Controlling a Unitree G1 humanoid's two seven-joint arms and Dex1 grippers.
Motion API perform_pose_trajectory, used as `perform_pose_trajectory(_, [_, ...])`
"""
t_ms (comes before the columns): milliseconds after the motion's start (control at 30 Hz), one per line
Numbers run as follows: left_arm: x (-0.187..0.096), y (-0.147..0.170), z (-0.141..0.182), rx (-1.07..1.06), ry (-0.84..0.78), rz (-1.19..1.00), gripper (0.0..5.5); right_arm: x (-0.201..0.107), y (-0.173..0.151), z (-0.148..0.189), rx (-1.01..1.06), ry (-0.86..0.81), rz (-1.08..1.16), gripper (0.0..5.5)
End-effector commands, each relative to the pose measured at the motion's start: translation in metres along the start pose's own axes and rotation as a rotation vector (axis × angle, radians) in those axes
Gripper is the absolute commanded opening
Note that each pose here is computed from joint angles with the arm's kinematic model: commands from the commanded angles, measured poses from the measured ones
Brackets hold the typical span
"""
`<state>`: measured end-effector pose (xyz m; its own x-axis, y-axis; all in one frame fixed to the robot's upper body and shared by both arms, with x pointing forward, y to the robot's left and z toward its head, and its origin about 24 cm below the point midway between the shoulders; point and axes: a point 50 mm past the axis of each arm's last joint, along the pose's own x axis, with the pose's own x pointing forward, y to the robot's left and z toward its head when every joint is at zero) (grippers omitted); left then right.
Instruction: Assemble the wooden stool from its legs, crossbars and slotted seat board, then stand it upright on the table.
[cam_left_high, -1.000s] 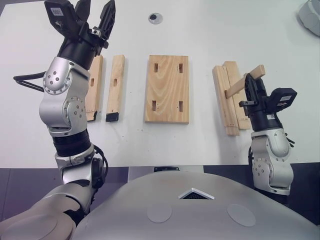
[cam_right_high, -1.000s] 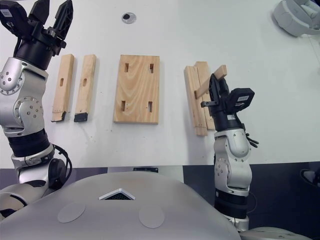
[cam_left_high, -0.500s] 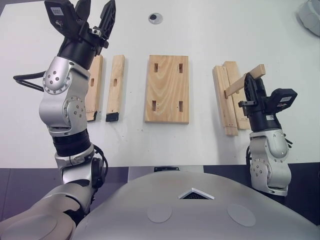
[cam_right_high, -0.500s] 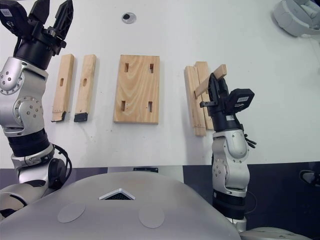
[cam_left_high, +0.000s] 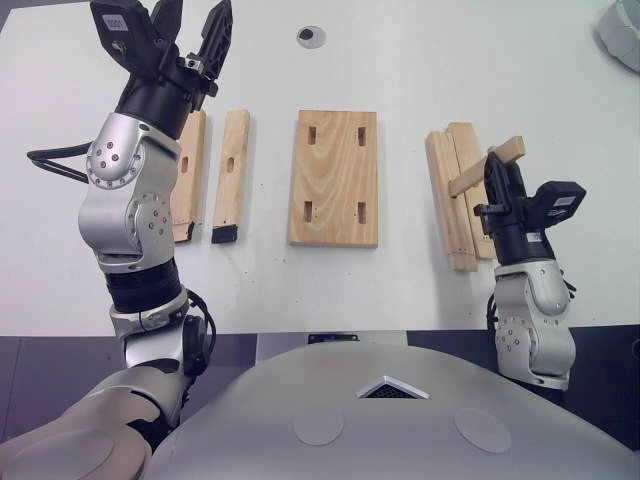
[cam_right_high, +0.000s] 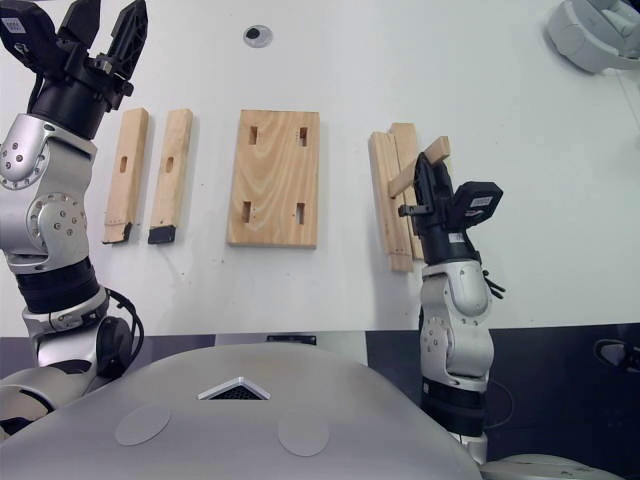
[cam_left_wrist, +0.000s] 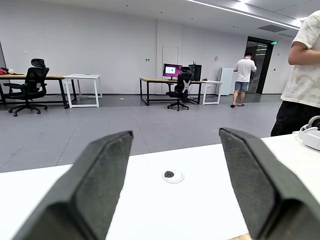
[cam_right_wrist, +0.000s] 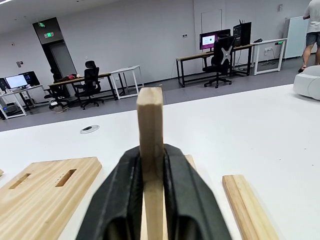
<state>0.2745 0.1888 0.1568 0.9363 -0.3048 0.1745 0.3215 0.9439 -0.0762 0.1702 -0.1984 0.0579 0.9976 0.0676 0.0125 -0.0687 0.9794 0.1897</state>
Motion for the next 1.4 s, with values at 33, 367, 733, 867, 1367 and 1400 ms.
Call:
perform_pose_trajectory(33, [0.003, 0.001, 0.002, 0.009, 0.004, -0.011, 3.19, -0.005, -0.004, -0.008, -0.033, 0.042, -0.017, 0.42])
perform_pose_trajectory(367, [0.003, 0.001, 0.004, 0.023, 0.003, -0.01, 3.19, -0.021, -0.018, -0.042, -0.163, 0.2, -0.02, 0.42])
perform_pose_trajectory(733, [0.004, 0.002, 0.007, 0.037, 0.006, -0.012, 3.19, -0.033, -0.021, -0.06, -0.193, 0.328, 0.013, 0.42])
perform_pose_trajectory(867, [0.005, 0.003, 0.008, 0.041, 0.004, -0.014, 3.19, -0.04, -0.024, -0.07, -0.189, 0.382, 0.01, 0.42])
perform_pose_trajectory(1367, [0.009, 0.002, 0.008, 0.043, -0.004, -0.023, 3.19, -0.025, -0.019, -0.054, -0.172, 0.231, 0.047, 1.11])
perform_pose_trajectory(1400, [0.009, 0.002, 0.008, 0.042, -0.005, -0.023, 3.19, -0.024, -0.018, -0.052, -0.17, 0.214, 0.052, 1.34])
